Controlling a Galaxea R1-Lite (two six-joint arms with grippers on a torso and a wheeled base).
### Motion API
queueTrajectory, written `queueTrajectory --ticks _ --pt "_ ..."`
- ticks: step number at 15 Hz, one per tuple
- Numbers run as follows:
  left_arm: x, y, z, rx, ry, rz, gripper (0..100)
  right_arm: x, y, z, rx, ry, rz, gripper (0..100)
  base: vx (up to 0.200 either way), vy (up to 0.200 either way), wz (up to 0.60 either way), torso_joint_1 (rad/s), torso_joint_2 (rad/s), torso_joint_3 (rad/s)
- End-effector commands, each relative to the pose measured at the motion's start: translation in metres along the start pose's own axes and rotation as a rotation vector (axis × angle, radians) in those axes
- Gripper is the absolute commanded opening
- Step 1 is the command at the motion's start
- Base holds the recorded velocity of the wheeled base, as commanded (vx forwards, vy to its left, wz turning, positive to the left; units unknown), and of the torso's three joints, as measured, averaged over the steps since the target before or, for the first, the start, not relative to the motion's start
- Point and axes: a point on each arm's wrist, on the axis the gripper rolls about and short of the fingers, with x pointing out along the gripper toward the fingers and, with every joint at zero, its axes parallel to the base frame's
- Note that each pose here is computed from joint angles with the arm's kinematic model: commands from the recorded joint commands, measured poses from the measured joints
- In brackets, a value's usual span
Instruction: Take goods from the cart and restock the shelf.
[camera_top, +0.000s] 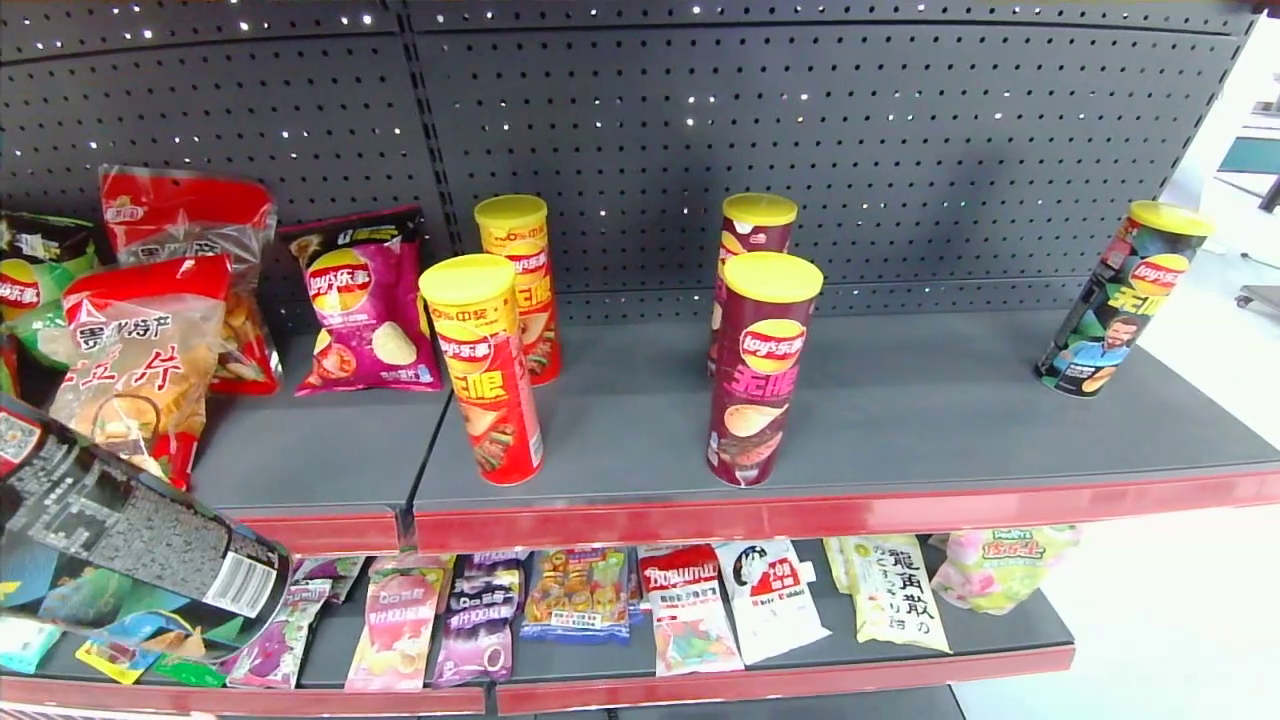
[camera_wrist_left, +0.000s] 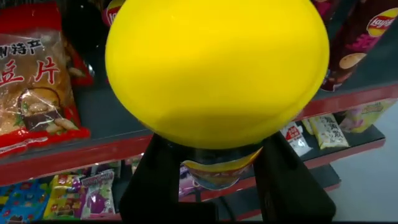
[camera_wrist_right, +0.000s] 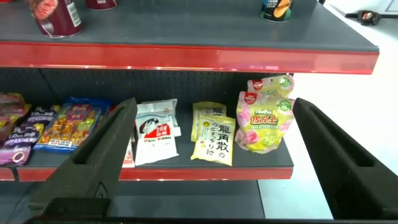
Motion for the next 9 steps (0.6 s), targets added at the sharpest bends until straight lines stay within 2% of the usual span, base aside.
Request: queueTrajectory --ticks 1,3,5,6,9 --pt "0.0044 0.0015 0.0004 0.003 0.016 0.015 0 0.0001 -0.0001 0.0000 -0.002 0.001 -0.001 100 0.000 0.000 0.00 0.000 0.00 0.000" --pt "0.0049 0.0028 0.0007 0.027 0.019 0.063 0 0.0001 0.0000 0.0000 -0.008 0.001 0.001 100 0.000 0.000 0.00 0.000 0.00 0.000" --pt "0.0042 0.0039 0.0028 0.071 0.015 0.120 0 0.0001 0.0000 0.0000 -0.009 0.001 0.002 100 0.000 0.000 0.00 0.000 0.00 0.000" --pt "0.0065 0.0061 0.0027 0.108 0.031 0.193 0 0.0001 0.0000 -0.0001 -0.011 0.002 0.002 100 0.000 0.000 0.00 0.000 0.00 0.000" --pt "0.0111 0.0077 -0.0063 0.103 0.083 0.213 0 -0.0001 0.0000 0.0005 -0.011 -0.001 0.002 100 0.000 0.000 0.00 0.000 0.00 0.000"
